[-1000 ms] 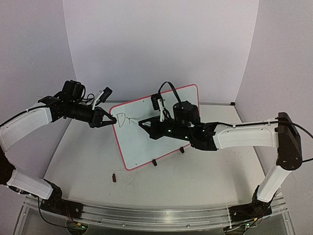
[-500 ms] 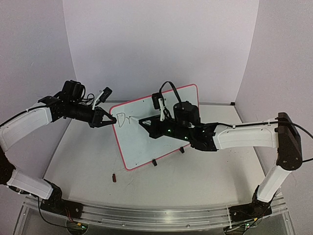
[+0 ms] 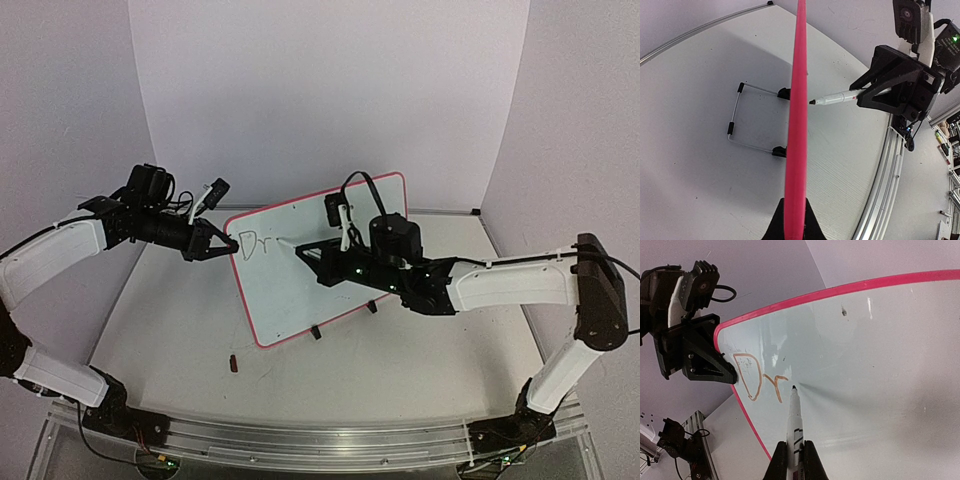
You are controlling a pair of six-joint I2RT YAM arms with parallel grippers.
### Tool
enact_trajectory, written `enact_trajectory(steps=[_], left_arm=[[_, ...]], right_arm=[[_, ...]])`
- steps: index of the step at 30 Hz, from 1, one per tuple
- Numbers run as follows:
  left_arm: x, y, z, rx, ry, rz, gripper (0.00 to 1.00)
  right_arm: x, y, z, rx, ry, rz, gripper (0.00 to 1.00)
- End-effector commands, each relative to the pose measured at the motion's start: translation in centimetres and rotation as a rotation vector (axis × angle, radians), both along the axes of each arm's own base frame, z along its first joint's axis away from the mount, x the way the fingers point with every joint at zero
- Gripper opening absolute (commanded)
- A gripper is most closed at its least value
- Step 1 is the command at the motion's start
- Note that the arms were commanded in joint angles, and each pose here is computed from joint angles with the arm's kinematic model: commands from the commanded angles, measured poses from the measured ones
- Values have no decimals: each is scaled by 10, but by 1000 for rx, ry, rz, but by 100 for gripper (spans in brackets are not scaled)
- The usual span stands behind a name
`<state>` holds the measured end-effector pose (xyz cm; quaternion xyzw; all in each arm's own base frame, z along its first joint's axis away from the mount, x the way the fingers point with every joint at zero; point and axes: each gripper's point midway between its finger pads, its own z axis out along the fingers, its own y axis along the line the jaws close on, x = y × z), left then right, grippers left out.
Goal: Write a sentence on the whiteboard
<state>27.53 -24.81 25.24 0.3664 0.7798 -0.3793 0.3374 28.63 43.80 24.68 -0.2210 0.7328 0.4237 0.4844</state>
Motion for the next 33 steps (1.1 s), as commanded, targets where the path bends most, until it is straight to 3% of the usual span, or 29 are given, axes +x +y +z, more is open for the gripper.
enact_trajectory(steps=[1, 33], left_arm=[[-1, -3, 4, 0, -26, -24, 0], [-1, -2, 4, 3, -27, -21, 0]], right_arm=[[-6, -2, 33, 84, -51, 29, 0], [22, -6, 2, -17, 6, -111, 0]])
